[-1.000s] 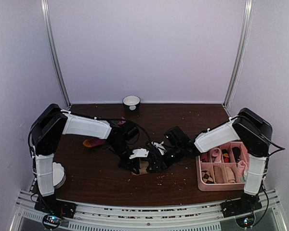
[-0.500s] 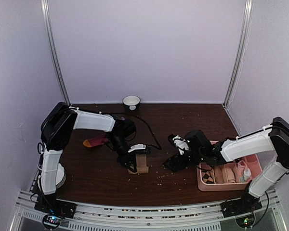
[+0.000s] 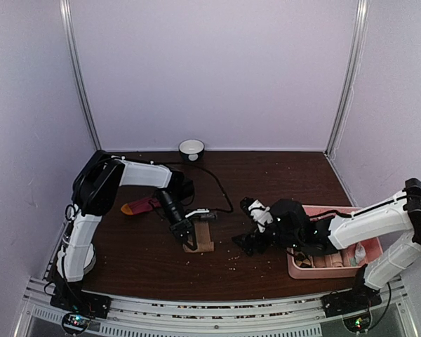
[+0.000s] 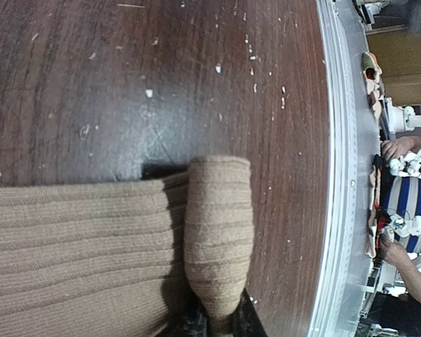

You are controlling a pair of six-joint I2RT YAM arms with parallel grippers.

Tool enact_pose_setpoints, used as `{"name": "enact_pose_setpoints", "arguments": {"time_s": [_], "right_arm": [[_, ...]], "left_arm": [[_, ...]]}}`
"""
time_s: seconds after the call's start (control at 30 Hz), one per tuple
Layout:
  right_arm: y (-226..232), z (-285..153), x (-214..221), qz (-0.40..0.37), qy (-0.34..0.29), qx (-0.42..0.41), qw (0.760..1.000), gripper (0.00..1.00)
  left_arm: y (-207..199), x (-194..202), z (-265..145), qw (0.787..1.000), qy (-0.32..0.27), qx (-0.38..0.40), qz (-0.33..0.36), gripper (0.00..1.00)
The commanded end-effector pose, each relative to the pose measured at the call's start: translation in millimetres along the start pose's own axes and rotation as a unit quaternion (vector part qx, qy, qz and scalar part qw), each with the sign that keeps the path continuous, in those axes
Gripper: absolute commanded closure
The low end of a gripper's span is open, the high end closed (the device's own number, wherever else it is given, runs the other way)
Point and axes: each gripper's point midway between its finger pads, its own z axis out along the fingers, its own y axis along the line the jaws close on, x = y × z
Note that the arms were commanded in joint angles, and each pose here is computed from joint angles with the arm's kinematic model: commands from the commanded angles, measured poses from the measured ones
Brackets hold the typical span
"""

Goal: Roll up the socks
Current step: Roll the sock at the center of the board.

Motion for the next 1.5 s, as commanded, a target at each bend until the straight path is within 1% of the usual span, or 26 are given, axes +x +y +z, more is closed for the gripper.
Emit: {"name": "enact_pose_setpoints", "arguments": {"time_s": [0.0,0.07,0.13,0.33,0.53,0.6,0.8,0.97,1.03,1.07,1.1,1.13,1.17,1.3,1.37,1.4,1.43,1.47], "right_arm": [[51.0,-1.1,32.0,-0.173,0.015,-0.061,0.983,0.09],[66.3,-0.8,35.4,-0.204,-0.010,-0.089,0.975,0.15],[76.7,8.4,27.9,-0.225,-0.017,-0.105,0.968,0.22],[101.1,54.5,22.9,-0.319,0.021,-0.138,0.937,0.44],[111.6,86.8,17.9,-0.356,0.035,-0.143,0.923,0.50],[112.8,93.1,20.0,-0.362,0.045,-0.146,0.920,0.54],[110.9,101.3,34.0,-0.359,0.064,-0.158,0.918,0.63],[105.3,107.3,50.1,-0.355,0.084,-0.153,0.919,0.65],[103.5,108.8,54.3,-0.350,0.089,-0.153,0.920,0.71],[102.4,109.8,55.7,-0.348,0.092,-0.152,0.921,0.76],[101.5,110.2,57.4,-0.343,0.096,-0.153,0.922,0.84],[100.2,110.7,59.4,-0.337,0.100,-0.155,0.923,0.90],[98.2,111.3,62.1,-0.327,0.106,-0.159,0.926,0.94],[98.7,108.9,75.3,-0.298,0.133,-0.187,0.927,0.96],[102.1,105.5,80.5,-0.287,0.144,-0.204,0.925,0.98],[104.1,103.6,81.7,-0.282,0.151,-0.212,0.923,0.99],[106.5,101.6,83.2,-0.276,0.159,-0.222,0.922,1.00],[109.0,99.4,83.5,-0.269,0.164,-0.231,0.920,1.00]], "left_arm": [[23.8,31.6,15.3,0.997,0.060,-0.008,-0.048,0.93],[25.1,31.6,15.9,0.997,0.060,-0.009,-0.050,0.92],[26.6,32.4,16.2,0.997,0.063,-0.011,-0.052,0.92],[29.4,32.8,16.4,0.996,0.067,-0.015,-0.056,0.92],[26.2,33.7,17.1,0.996,0.066,-0.007,-0.053,0.92],[25.6,32.5,16.7,0.997,0.063,-0.006,-0.052,0.92],[23.9,32.0,16.6,0.997,0.062,-0.001,-0.051,0.92],[20.8,31.5,15.5,0.997,0.063,0.003,-0.044,0.91],[18.1,31.4,14.1,0.997,0.062,0.007,-0.037,0.90],[16.3,31.2,13.4,0.997,0.062,0.010,-0.033,0.88],[14.0,30.8,12.1,0.998,0.062,0.012,-0.028,0.86],[12.1,30.3,10.2,0.998,0.061,0.010,-0.022,0.80],[10.1,29.4,7.1,0.998,0.059,0.008,-0.015,0.74],[-12.8,16.4,-14.8,0.999,0.022,0.024,0.008,0.58],[-30.3,9.9,-31.7,0.999,-0.004,0.037,0.019,0.48],[-35.8,8.1,-38.7,0.999,-0.013,0.036,0.029,0.38],[-40.4,6.6,-45.9,0.999,-0.019,0.027,0.043,0.08],[-43.6,5.4,-53.8,0.998,-0.026,0.007,0.062,0.03]]}}
